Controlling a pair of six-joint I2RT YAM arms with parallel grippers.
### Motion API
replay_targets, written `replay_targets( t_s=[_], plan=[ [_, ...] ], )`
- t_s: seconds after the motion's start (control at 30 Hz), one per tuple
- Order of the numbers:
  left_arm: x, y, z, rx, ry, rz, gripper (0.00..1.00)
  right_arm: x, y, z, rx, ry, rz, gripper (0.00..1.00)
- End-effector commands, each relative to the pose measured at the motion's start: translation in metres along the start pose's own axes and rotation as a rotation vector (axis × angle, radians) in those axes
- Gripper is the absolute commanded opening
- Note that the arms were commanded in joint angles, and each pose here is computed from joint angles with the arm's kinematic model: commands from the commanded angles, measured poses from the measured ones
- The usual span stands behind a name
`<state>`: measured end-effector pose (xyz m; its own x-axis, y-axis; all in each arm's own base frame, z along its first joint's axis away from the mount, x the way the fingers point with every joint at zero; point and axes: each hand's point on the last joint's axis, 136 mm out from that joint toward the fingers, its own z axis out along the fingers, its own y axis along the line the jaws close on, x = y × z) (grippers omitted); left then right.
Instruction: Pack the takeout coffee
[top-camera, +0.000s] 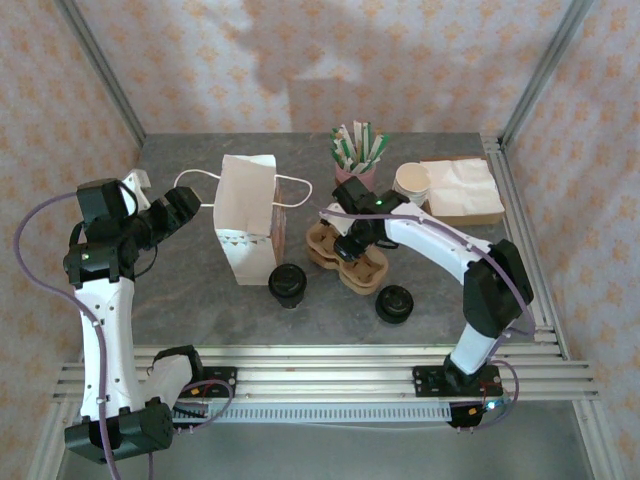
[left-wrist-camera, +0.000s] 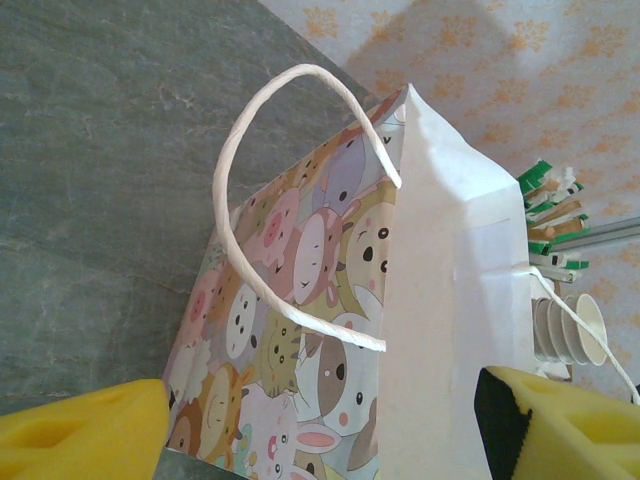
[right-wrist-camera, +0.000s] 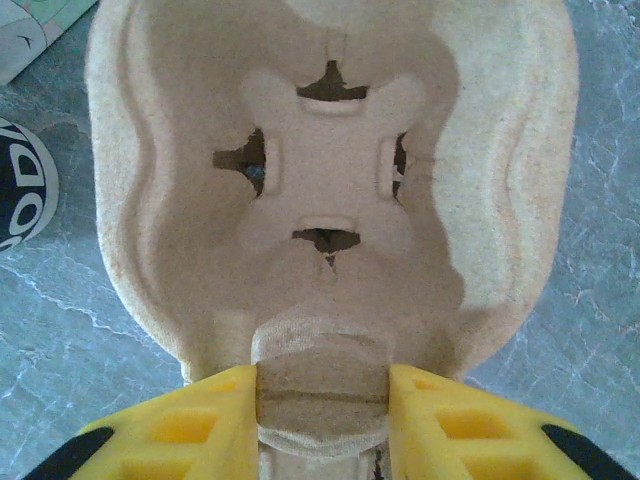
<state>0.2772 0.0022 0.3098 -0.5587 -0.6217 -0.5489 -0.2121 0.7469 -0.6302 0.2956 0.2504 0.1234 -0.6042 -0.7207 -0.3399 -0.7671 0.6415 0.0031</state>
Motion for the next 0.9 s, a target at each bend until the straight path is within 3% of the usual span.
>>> replay_targets(
  t_s=[0.0,0.3,0.5,0.57,0.7,0.87],
  plan=[
    [-0.004,0.003,-0.006,-0.032,-0.015,0.02,0.81,-0.006,-0.002,-0.026,0.014,-0.037,0.083,0.35],
    [-0.017,0.004,-0.009,-0.062,-0.063,0.007,0.82,-0.008,-0.003,-0.054,0.026,-0.097,0.282,0.35],
    [-0.032,0.016,-0.015,-0.168,-0.106,0.049,0.88,0.0,-0.009,-0.071,0.073,-0.114,0.428,0.34],
    [-0.033,0.015,-0.011,-0.162,-0.09,0.044,0.9,0.001,-0.009,-0.078,0.072,-0.125,0.462,0.34],
    [-0.021,-0.003,0.01,-0.013,0.02,0.031,0.91,0.003,-0.012,-0.094,0.092,-0.156,0.532,0.33],
    [-0.015,0.005,0.023,-0.018,0.06,0.015,0.9,-0.002,-0.012,-0.115,0.087,-0.215,0.569,0.32]
  ],
)
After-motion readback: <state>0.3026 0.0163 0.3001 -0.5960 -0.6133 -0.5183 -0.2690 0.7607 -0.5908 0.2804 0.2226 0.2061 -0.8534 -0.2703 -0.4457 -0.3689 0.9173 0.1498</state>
